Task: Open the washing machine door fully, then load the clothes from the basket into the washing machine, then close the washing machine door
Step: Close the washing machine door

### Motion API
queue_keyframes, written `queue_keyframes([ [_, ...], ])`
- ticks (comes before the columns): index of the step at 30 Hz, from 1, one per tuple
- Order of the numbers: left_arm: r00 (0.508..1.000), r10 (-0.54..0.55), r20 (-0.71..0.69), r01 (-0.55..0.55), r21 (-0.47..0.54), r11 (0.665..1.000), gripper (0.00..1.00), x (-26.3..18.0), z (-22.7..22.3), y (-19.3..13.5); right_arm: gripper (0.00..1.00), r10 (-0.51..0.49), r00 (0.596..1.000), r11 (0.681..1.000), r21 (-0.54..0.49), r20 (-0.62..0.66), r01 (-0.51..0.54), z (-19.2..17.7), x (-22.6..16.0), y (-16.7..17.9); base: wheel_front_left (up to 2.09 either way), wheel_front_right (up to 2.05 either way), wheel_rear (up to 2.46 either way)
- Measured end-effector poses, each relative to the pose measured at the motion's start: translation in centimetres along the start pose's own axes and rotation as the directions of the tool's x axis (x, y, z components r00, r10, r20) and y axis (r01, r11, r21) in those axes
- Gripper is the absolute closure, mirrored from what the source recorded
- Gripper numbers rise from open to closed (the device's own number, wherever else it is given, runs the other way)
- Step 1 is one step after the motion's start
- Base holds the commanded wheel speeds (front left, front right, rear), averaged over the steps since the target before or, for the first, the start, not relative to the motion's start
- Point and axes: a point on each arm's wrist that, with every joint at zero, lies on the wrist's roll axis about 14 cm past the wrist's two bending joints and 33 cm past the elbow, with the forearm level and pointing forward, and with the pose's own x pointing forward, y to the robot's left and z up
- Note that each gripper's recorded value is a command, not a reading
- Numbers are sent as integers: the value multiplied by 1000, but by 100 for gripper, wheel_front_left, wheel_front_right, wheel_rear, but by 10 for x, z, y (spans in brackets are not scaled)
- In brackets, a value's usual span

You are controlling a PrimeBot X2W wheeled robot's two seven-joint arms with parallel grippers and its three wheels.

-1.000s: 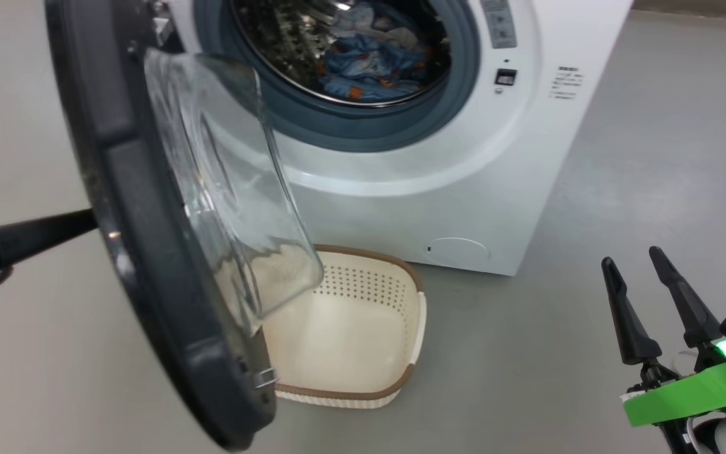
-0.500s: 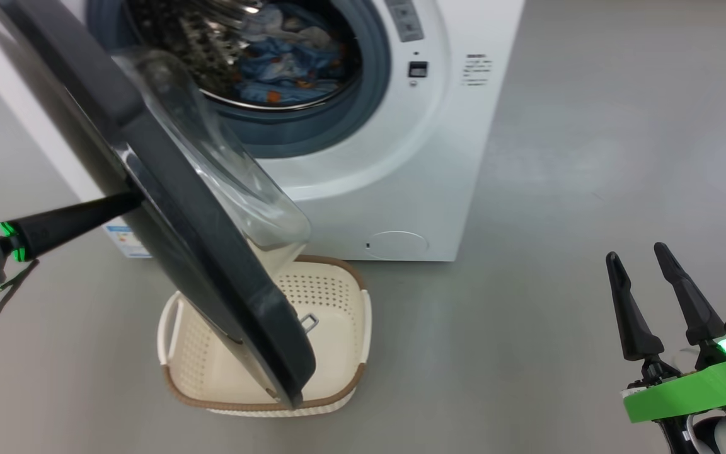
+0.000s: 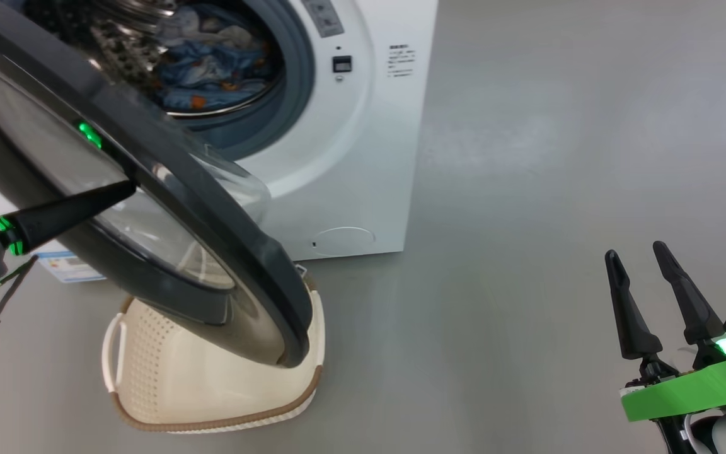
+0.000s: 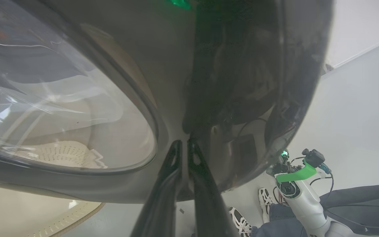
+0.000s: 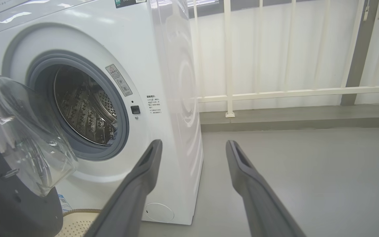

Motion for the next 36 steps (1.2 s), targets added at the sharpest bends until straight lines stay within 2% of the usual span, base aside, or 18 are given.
queue_keyframes([
  [14, 1000, -14, -15, 14, -4, 1000, 100, 17, 1, 3, 0, -57, 998, 998, -21, 12, 57, 6, -9, -18, 0, 0, 0],
  [31, 999, 33, 42, -32, -21, 999, 100, -10, 1, 9, 0, 13, 1000, 1000, -9, 9, -12, 2, 5, 3, 0, 0, 0],
  [36, 995, 59, 82, -54, -56, 997, 100, -20, -4, 20, 0, 31, 999, 999, -4, 7, -31, 0, 9, 9, 0, 0, 0],
])
